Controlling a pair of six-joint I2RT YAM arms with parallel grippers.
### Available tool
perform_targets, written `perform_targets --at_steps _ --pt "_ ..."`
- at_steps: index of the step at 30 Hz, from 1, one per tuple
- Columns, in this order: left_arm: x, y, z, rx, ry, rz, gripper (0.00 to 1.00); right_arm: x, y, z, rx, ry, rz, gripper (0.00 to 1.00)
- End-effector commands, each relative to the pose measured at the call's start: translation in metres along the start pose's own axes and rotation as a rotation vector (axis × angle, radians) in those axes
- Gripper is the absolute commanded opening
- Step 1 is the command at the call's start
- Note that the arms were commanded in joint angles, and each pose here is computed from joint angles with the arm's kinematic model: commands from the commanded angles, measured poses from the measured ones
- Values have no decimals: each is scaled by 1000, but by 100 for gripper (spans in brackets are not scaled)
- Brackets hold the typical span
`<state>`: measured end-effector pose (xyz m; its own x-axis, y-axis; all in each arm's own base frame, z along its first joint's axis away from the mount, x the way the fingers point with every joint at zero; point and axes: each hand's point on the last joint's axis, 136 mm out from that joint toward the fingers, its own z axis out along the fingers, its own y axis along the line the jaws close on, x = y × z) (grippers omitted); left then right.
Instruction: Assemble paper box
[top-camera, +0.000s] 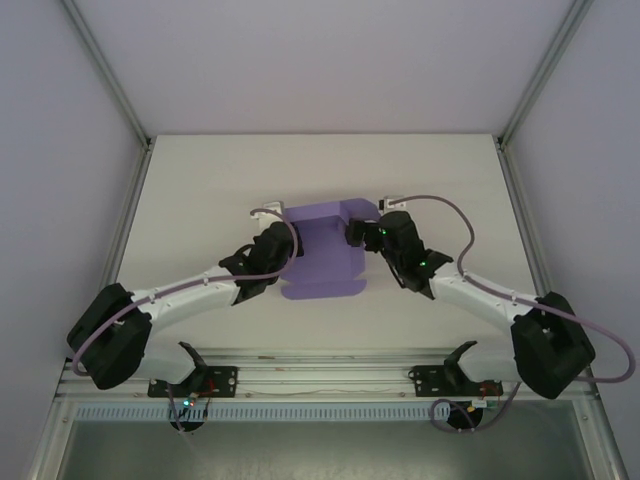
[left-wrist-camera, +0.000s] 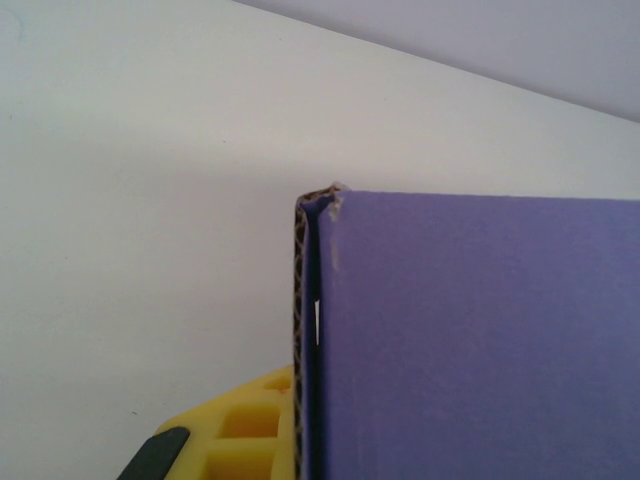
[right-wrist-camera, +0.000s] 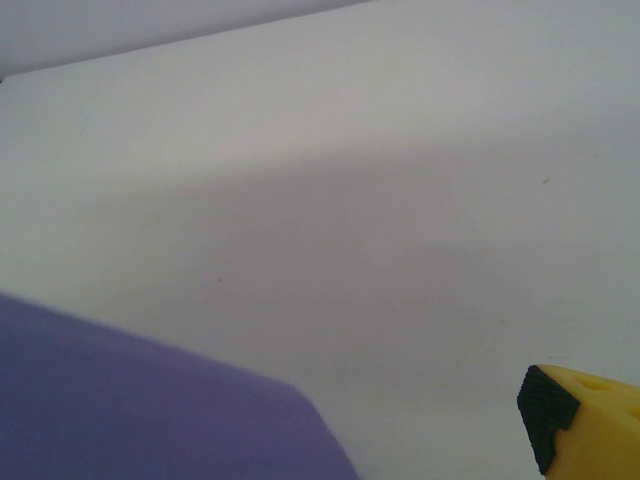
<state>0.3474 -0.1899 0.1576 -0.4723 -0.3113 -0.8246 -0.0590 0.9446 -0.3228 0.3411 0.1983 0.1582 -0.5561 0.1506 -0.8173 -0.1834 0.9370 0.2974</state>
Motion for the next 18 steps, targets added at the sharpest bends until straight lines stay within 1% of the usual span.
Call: perform_targets --at_steps 1,3,5,6,8,10,12,14,16,18 --pt "-1 -7 1 25 -17 -32 0 -4 22 5 -87 40 44 100" --pt "-2 -8 0 34 -18 -35 0 4 23 8 -83 93 41 99" --pt "-3 -10 -2 48 -27 -44 0 10 25 10 -91 121 59 94" --pt "-4 -10 -2 53 -32 -49 0 12 28 11 -105 130 81 90" --pt "-7 -10 -5 57 -47 -67 0 13 32 11 -126 140 148 80" --pt "-12 -10 -7 63 -64 -84 0 12 45 9 -203 142 229 64" --pt "-15 -11 -8 73 -78 -95 0 7 61 5 -304 132 308 50" --pt "-16 -11 -9 73 -84 -97 0 2 70 1 -356 122 354 36" --pt "-16 -10 -8 64 -85 -95 0 -3 72 -2 -361 121 365 26" --pt "-17 -8 -8 57 -88 -94 0 -5 70 -5 -352 114 358 19"
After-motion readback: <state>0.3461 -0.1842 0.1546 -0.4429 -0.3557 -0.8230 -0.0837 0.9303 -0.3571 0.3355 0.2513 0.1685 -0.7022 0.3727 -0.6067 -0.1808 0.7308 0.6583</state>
